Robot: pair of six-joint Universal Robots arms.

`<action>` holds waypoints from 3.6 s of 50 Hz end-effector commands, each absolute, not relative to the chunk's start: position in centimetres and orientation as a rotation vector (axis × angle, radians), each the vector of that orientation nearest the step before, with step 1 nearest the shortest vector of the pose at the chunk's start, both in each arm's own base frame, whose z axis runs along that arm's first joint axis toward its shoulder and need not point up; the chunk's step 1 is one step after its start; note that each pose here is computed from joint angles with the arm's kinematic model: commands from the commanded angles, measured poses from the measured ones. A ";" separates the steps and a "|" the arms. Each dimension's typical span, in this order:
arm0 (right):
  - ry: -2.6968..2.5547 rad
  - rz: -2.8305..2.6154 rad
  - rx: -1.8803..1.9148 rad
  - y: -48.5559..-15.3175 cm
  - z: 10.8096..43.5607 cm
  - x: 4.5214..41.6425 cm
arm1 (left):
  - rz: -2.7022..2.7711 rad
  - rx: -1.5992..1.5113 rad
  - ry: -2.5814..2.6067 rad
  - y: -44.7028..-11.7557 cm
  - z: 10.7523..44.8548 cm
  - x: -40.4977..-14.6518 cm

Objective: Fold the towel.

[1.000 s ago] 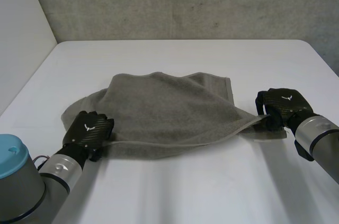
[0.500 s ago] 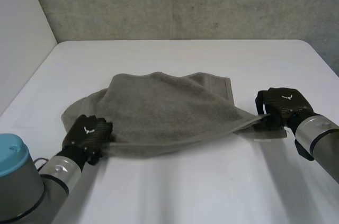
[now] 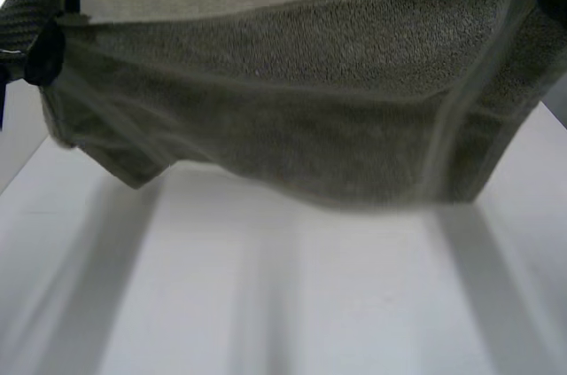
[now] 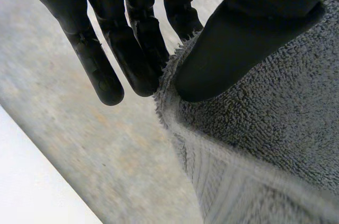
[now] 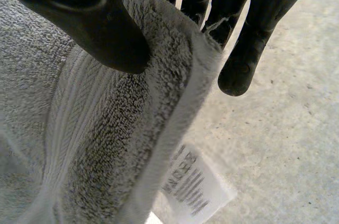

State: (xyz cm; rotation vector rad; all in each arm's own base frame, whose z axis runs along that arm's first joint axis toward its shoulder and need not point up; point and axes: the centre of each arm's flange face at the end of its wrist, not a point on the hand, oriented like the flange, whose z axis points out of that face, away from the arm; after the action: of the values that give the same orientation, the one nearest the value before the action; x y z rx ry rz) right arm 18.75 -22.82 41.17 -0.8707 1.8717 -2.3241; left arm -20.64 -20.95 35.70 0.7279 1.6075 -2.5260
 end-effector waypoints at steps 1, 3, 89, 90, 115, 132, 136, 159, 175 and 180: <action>2.104 -2.100 -1.161 -25.1 36.9 19.4 | -2.291 0.827 1.913 -24.1 29.6 -21.4; 2.174 -1.972 -1.249 -26.5 34.2 20.0 | -2.176 0.868 2.035 -25.4 26.5 -21.7; 2.404 -1.802 -1.193 -28.2 17.7 20.0 | -1.915 1.075 2.089 -30.3 11.8 -18.9; 2.404 -1.802 -1.193 -28.2 17.7 20.0 | -1.907 1.064 2.095 -30.3 11.7 -18.6; 2.408 -1.790 -1.194 -27.8 17.1 19.9 | -1.872 1.036 2.138 -30.5 11.3 -17.1; 2.546 -1.476 -1.539 -24.9 21.1 17.1 | -1.846 1.026 2.171 -25.3 17.7 -15.7; 2.509 -1.294 -1.701 -22.8 22.1 16.4 | -1.799 1.086 2.250 -22.5 19.8 -15.3; 2.496 -1.614 -1.395 -30.7 24.4 16.2 | -1.926 1.099 2.273 -30.0 17.7 -17.6; 2.448 -2.015 -1.149 -38.4 22.0 18.7 | -2.089 0.910 2.142 -40.1 16.5 -22.4; 2.481 -2.035 -1.127 -39.7 21.2 18.7 | -2.137 0.917 2.095 -41.8 16.3 -23.6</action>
State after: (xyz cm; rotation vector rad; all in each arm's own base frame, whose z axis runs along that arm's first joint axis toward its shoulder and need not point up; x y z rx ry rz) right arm 18.68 -38.38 21.94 -1.1485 2.4550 -2.0086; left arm -22.35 -40.10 16.49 0.9037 2.1456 -2.0909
